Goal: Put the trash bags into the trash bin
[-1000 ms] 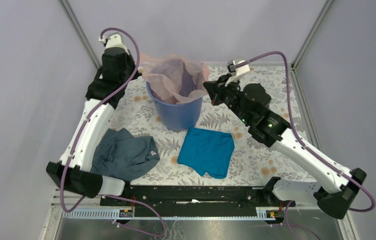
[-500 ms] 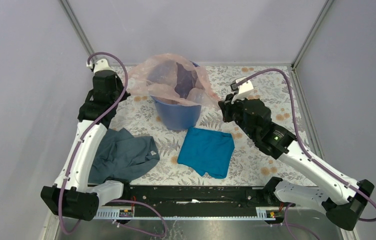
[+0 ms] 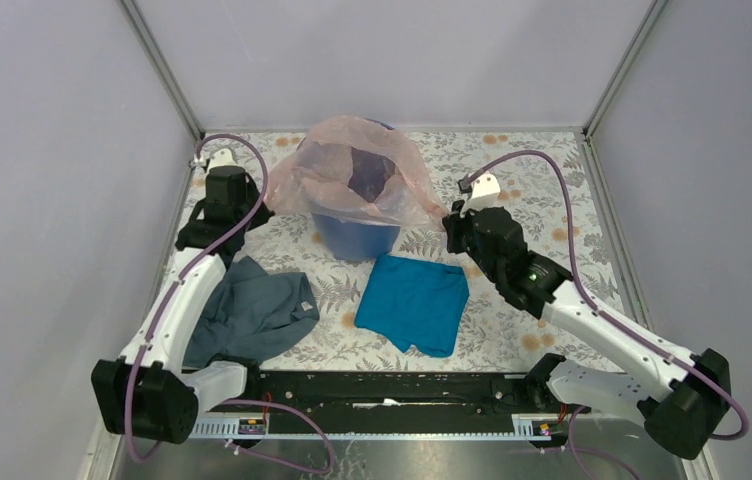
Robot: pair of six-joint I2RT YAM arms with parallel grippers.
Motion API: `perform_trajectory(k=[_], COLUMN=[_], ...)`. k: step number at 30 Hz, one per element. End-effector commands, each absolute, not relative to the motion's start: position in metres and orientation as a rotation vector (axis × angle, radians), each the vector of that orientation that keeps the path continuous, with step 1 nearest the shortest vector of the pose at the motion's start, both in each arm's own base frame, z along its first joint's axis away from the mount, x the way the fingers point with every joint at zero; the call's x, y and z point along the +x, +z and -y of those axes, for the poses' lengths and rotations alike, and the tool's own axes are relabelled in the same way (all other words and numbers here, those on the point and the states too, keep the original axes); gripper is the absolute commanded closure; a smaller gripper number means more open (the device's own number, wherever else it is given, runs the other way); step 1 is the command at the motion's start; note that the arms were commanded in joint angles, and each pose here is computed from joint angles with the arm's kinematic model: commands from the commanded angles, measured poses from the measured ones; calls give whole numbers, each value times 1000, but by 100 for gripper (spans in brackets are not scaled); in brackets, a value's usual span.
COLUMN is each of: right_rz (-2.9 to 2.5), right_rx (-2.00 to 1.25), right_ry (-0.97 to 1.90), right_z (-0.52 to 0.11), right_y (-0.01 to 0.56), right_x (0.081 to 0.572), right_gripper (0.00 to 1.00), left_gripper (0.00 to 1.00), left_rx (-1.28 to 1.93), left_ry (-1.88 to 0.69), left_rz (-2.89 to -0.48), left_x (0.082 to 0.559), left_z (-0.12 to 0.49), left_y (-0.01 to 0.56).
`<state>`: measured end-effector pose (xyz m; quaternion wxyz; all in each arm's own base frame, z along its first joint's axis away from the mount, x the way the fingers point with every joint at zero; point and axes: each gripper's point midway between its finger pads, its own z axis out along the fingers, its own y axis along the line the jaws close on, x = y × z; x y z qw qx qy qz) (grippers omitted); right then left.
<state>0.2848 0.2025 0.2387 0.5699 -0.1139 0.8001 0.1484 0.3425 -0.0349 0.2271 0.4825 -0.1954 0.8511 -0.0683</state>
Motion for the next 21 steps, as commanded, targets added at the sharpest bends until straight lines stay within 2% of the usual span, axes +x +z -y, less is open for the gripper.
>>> perform_trajectory(k=[1, 3, 7, 9, 12, 17, 21], right_rz=[-1793, -1762, -1734, -1728, -1767, -1801, -1822], right_rx=[-183, -216, -359, -476, -553, -624, -589], right_ry=[448, 498, 503, 509, 487, 452, 460], right_z=[-215, -225, -233, -238, -231, -221, -227], right_y=[259, 272, 277, 283, 284, 299, 326], right_x=[312, 312, 306, 296, 282, 270, 279], right_gripper=[100, 97, 77, 68, 52, 19, 12], left_gripper=[100, 100, 99, 89, 68, 36, 17], left_rx=[-503, -491, -450, -426, -446, -455, -388], left_ry=[-333, -393, -404, -356, -252, -253, -312], left_rz=[-2029, -2026, -1978, -1964, -1954, -1885, -1738], left_x=[371, 377, 376, 367, 349, 324, 323], left_z=[52, 60, 58, 49, 30, 24, 29], left_y=[223, 229, 250, 257, 258, 287, 340])
